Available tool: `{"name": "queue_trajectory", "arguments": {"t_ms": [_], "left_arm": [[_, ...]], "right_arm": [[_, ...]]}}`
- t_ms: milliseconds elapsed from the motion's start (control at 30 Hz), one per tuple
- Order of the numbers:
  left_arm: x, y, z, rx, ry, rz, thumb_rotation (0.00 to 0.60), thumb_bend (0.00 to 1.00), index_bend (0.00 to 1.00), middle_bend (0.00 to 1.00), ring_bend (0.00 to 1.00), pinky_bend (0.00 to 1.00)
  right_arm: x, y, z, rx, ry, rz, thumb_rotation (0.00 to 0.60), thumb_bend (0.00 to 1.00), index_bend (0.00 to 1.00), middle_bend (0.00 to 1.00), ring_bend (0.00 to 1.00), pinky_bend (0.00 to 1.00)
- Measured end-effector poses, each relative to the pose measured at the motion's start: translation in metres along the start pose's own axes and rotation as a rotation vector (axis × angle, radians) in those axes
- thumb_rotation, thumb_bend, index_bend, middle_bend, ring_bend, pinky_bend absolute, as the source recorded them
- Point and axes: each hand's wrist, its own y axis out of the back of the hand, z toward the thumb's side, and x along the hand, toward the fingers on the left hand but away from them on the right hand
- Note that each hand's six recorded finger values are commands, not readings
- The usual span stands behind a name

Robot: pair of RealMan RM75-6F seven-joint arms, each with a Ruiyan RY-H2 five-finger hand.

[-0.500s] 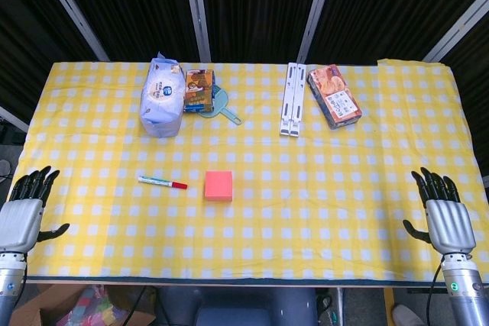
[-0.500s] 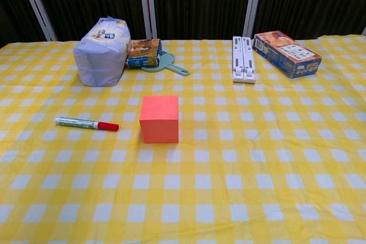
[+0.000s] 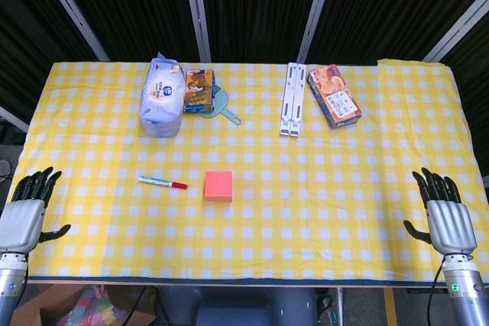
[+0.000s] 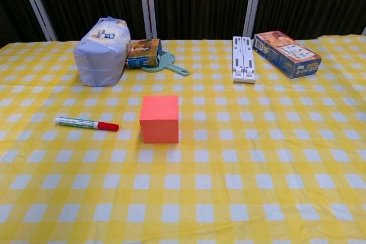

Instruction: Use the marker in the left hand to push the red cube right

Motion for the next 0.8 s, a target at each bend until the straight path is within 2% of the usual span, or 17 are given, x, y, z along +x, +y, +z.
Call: {"name": "queue_trajectory", "arguments": {"t_ms": [200,367,567,800], "left_arm": [[0.010,0.001,0.006,0.015,-0.028,-0.006,0.600,0.13,0.14,0.00,0.00,0.03],[0.030,0.004,0.019,0.028,-0.068,-0.006,0.600,0.19,0.30,0.08,0.00,0.09],[0.063,-0.003,0.042,0.043,-0.105,-0.041,0.600,0.22,0.38,0.14,0.01,0.11],[0.103,-0.022,0.076,0.065,-0.124,-0.104,0.600,0.23,0.40,0.14,0.01,0.11]], "right_arm": [[0.000,0.000,0.000,0.001,-0.002,-0.001,0.600,0.30,0.00,0.00,0.00,0.00],[0.000,0.000,0.000,0.002,0.000,-0.002,0.600,0.30,0.00,0.00,0.00,0.00],[0.000,0.000,0.000,0.001,0.002,-0.002,0.600,0.30,0.00,0.00,0.00,0.00],[0.000,0.001,-0.001,-0.007,0.000,-0.005,0.600,0.30,0.00,0.00,0.00,0.00]]}}
